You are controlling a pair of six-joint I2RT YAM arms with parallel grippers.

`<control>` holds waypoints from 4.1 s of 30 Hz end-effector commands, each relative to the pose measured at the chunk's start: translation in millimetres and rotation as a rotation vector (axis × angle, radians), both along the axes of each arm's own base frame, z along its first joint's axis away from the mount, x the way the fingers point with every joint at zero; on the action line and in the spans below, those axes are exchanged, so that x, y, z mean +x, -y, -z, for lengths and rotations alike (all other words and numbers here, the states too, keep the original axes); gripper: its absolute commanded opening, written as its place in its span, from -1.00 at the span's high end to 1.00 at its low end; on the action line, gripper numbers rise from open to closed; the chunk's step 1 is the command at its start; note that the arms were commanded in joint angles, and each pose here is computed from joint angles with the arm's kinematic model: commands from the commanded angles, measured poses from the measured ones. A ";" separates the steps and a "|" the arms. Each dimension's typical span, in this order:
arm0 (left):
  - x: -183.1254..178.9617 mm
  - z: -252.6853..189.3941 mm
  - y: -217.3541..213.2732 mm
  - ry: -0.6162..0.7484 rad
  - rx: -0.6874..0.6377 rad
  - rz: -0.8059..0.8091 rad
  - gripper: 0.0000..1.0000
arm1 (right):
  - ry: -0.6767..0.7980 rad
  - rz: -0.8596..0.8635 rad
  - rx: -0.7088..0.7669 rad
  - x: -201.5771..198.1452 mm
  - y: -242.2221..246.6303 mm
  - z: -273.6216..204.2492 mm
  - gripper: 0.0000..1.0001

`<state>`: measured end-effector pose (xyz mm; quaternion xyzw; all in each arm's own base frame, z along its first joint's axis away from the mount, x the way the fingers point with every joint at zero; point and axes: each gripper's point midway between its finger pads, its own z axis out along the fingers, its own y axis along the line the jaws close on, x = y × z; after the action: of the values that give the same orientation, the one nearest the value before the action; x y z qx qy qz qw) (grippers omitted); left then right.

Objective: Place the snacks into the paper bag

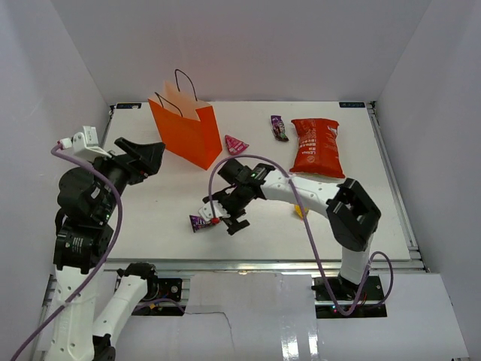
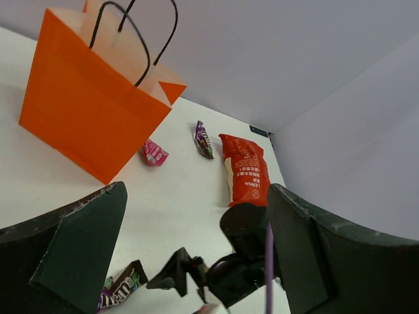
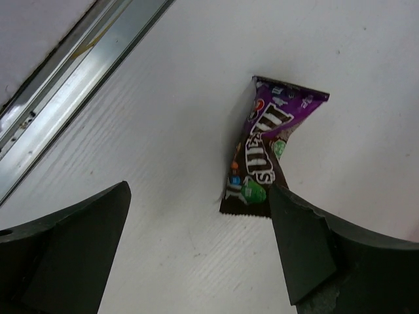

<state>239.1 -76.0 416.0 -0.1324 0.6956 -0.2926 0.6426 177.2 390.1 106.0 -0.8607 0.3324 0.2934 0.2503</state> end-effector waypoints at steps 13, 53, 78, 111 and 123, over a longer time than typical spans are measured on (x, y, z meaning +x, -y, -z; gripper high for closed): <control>-43.0 34.6 -23.9 -0.133 -0.065 -0.122 -0.96 | -0.030 0.382 -0.019 32.9 -85.2 48.7 -0.90; -31.3 37.5 -10.8 -0.109 -0.071 -0.056 -0.96 | -0.306 0.752 0.867 220.4 -78.5 -325.2 0.64; -30.9 54.0 -1.9 -0.163 -0.112 -0.020 -0.96 | -0.098 0.827 1.022 274.1 -124.7 -272.3 0.13; 6.2 125.9 61.5 -0.288 -0.148 0.321 -0.96 | -0.413 2.331 0.497 342.4 395.1 -104.0 -0.96; 3.1 136.8 67.3 -0.338 -0.206 0.342 -0.96 | -0.872 2.127 0.567 392.2 402.2 -45.0 -0.82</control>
<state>246.8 -139.2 275.6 -0.1264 0.7785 -0.4232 0.4460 550.1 -18.3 127.9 0.1147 0.8905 0.2034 0.3905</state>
